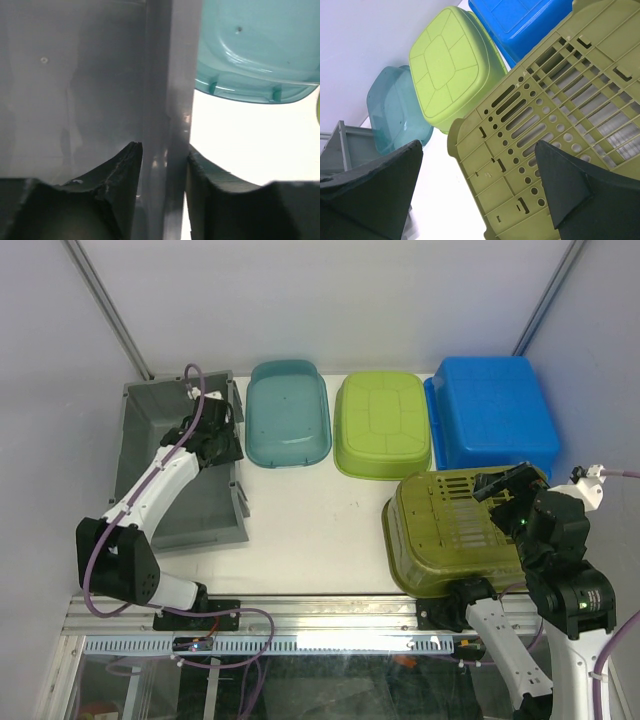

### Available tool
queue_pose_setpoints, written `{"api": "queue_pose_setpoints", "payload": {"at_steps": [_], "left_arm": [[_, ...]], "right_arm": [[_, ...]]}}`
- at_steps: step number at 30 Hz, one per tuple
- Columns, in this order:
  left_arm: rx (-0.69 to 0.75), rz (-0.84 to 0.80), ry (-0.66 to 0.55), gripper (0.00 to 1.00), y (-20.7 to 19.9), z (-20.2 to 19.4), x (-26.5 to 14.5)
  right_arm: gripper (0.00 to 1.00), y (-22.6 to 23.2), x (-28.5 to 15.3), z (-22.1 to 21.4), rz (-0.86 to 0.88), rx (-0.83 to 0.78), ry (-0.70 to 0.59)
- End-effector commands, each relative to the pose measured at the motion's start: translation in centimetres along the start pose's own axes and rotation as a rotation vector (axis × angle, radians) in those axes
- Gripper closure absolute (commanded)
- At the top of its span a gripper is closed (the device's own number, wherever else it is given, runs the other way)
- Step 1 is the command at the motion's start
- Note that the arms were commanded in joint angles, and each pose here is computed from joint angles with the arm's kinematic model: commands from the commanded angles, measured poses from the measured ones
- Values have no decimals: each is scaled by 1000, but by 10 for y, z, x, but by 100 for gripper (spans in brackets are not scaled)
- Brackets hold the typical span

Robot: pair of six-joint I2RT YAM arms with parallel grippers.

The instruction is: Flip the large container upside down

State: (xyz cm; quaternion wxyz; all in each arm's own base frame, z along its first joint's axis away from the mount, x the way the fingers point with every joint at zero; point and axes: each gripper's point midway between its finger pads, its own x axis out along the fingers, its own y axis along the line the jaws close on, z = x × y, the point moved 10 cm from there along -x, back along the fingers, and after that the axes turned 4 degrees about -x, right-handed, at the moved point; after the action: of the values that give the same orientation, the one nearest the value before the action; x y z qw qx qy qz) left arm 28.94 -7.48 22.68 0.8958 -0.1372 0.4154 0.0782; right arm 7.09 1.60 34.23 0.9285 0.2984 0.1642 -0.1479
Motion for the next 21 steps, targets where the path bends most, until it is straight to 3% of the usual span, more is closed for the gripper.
{"api": "queue_pose_setpoints", "payload": {"at_steps": [1,5,6,14,21], "left_arm": [[-22,-65,-136,70,-6,27,-22],[-65,-134,-230,98,-10,46,-67],[-77,-156,-254,100,-11,50,-79],[-265,-425,-461,100,-17,75,-189],[-463,-742,-548,100,-21,71,-251]], "right_arm": [[1,4,-3,8,40,1,-48],[1,4,-1,6,33,-7,-43],[1,4,0,6,33,-8,-38],[2,13,10,1,82,-5,10],[3,29,20,1,166,-42,78]]}}
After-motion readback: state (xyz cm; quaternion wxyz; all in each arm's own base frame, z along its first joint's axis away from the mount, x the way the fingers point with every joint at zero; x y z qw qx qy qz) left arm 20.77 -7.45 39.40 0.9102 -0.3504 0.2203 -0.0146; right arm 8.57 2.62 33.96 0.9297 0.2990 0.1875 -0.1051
